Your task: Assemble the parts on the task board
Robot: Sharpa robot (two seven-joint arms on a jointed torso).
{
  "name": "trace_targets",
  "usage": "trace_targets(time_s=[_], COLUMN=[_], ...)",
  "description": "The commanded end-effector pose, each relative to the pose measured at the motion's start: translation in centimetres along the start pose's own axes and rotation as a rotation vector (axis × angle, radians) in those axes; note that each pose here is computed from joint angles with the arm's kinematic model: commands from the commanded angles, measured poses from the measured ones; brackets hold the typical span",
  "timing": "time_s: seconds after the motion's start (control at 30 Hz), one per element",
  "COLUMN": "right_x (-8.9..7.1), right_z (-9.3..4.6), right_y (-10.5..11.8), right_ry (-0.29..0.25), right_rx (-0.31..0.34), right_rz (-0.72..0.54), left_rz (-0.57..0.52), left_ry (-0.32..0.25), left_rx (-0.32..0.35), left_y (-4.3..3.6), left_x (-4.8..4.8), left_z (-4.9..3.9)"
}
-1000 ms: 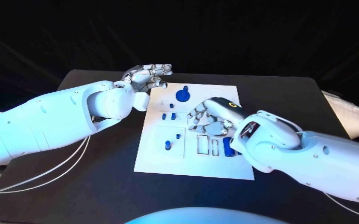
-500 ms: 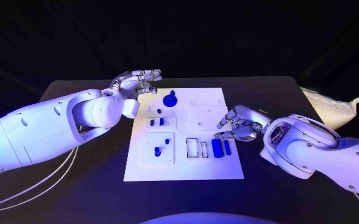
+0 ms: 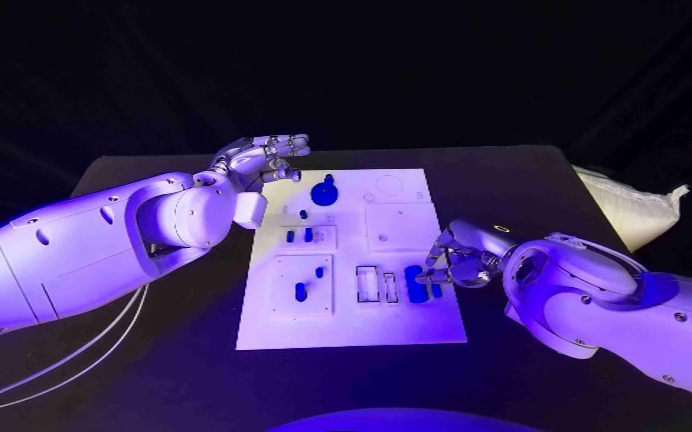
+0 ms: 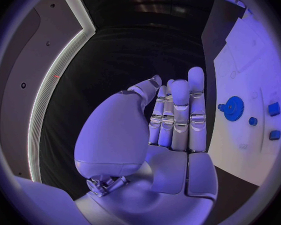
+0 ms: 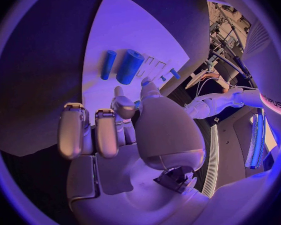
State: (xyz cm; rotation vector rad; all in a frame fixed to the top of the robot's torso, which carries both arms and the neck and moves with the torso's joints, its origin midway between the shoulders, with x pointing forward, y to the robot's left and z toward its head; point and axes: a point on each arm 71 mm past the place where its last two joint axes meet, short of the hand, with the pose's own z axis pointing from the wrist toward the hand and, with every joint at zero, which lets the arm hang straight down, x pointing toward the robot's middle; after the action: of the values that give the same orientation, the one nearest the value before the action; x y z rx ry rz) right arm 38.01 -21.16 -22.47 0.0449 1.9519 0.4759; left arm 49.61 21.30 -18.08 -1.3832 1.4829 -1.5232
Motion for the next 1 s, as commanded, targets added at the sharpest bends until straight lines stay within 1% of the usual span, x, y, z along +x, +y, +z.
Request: trace_targets(time_s=[0.03,0.4,0.57,0.8,1.0], right_x=[0.4,1.8,2.3,2.9,3.2], right_z=[0.2,0.8,1.2,1.8,2.0], right_y=[-0.1,0.6,0.6,0.7,0.8], right_ry=[0.011,0.039,0.053,0.06,0.06], right_rx=[0.036,0.023,0.028,0.031,0.037], right_rz=[-0.065,-0.064,-0.087,-0.113,-0.092], left_rz=[0.0,0.0,0.001,0.002,0.002], left_ry=[0.014,0.015,0.014,0.015,0.016], left_rx=[0.012,0.008,0.007,0.005,0.005], left_y=[-0.1,-0.08,-0.08,-0.08,-0.08], left_x=[0.18,0.12,0.05,0.01,0.02], left_z=[-0.01,-0.05,-0.07,-0.1,-0.11])
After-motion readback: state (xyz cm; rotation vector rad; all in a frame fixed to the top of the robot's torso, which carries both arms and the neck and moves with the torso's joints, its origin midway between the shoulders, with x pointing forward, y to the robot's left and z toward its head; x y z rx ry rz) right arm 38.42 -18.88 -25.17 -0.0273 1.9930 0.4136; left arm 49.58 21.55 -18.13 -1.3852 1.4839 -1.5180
